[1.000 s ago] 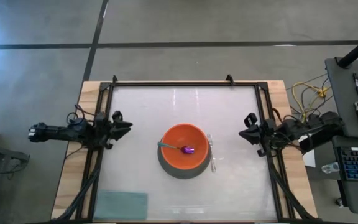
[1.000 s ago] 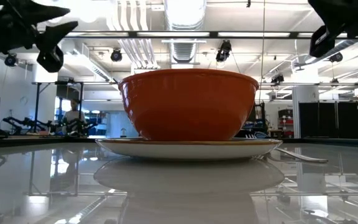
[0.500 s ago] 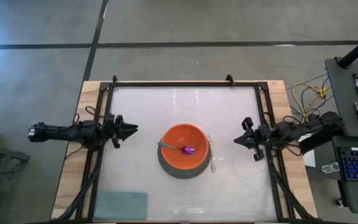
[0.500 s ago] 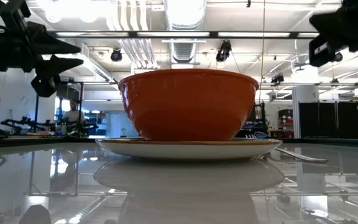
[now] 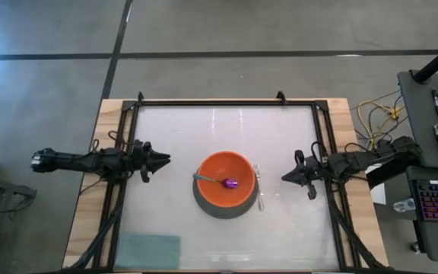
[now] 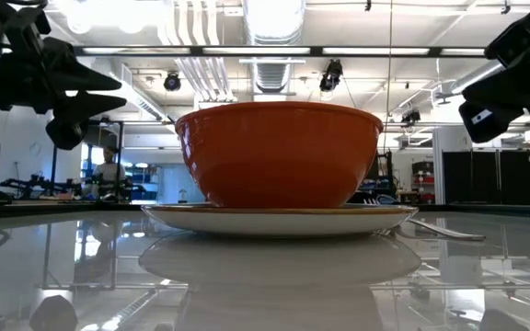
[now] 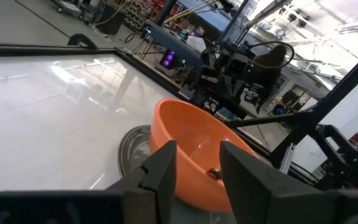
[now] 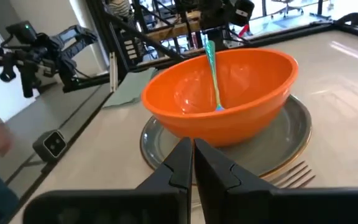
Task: Set table place
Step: Return to Home Position
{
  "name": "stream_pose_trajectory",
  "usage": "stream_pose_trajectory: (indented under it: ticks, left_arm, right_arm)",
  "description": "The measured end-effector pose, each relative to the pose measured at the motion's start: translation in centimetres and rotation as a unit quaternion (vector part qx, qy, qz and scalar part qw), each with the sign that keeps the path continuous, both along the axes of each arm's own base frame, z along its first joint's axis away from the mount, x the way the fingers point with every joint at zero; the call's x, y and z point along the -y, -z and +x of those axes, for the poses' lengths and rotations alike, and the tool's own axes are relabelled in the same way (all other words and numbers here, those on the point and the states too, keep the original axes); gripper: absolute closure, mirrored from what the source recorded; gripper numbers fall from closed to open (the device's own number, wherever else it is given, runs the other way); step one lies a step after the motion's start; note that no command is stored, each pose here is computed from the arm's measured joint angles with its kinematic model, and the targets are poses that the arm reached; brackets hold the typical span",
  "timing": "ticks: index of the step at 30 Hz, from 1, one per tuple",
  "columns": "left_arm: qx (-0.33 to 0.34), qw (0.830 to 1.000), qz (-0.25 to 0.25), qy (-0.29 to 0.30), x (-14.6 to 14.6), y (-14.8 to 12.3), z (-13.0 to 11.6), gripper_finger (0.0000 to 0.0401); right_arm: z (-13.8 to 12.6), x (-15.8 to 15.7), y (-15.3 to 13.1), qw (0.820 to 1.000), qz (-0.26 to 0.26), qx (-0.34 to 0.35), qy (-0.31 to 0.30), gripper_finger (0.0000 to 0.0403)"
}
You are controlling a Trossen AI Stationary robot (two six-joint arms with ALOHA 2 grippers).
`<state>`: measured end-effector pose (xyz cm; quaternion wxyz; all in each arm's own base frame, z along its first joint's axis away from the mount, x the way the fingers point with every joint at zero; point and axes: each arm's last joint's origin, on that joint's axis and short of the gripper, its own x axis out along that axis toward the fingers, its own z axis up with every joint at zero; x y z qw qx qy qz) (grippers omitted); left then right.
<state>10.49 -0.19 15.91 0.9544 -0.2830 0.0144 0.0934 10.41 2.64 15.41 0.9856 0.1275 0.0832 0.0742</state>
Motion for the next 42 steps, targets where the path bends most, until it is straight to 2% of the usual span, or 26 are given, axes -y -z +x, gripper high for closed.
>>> stream_pose_trajectory:
  ticks: [13, 42]
  left_arm:
    - [-0.020, 1.000, 0.002, 0.000, 0.02, 0.37, 0.21, 0.0293]
    - [-0.019, 1.000, 0.002, 0.000, 0.02, 0.32, 0.19, 0.0293]
  right_arm:
    - [0.01, 0.00, 0.01, 1.000, 0.005, -0.001, 0.001, 0.0394]
    - [0.01, 0.00, -0.01, 1.000, 0.005, -0.001, 0.001, 0.0394]
